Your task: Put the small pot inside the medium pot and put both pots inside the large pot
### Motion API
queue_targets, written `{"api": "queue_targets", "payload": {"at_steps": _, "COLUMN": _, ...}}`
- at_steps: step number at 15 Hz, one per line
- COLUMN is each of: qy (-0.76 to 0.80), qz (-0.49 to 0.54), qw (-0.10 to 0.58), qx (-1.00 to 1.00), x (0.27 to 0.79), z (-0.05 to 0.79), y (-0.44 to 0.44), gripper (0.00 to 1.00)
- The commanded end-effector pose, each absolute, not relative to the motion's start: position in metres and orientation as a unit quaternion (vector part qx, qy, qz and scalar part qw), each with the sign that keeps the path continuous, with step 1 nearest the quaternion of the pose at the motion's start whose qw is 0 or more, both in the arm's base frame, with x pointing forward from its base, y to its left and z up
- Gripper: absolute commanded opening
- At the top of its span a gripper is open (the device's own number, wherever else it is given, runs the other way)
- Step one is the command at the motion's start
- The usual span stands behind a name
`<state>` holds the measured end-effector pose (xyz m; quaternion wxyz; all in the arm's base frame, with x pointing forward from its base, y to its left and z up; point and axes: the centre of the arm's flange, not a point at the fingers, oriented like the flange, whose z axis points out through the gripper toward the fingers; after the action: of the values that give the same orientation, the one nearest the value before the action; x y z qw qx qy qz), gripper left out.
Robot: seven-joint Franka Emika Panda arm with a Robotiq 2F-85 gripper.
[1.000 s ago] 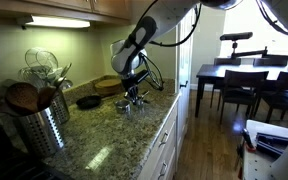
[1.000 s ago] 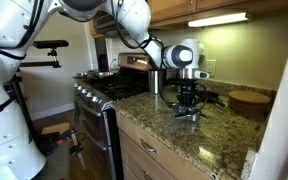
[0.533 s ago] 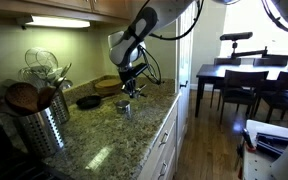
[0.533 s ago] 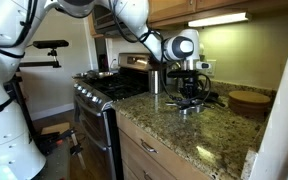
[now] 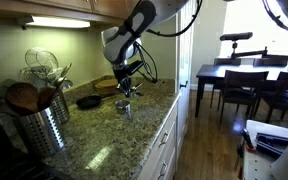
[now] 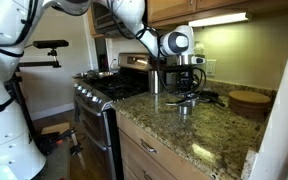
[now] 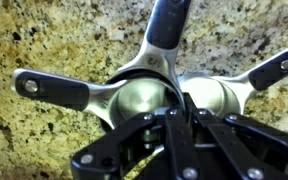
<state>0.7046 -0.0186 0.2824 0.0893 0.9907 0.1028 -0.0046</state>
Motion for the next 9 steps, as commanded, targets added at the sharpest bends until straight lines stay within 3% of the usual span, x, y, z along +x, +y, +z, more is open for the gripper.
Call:
{"api": "queue_targets", "payload": {"at_steps": 1, "qy": 0.115, "qz": -0.013, "qw": 0.097, "qx": 0.989, "x": 0.697, "z": 0.298, "y": 0.0, "gripper": 0.07}}
{"api": "queue_targets", "payload": {"at_steps": 9, "qy": 0.141, "qz": -0.014, "qw": 0.098, "qx": 0.985, "x": 0.708, "z": 0.291, "y": 0.024, "gripper": 0.07}}
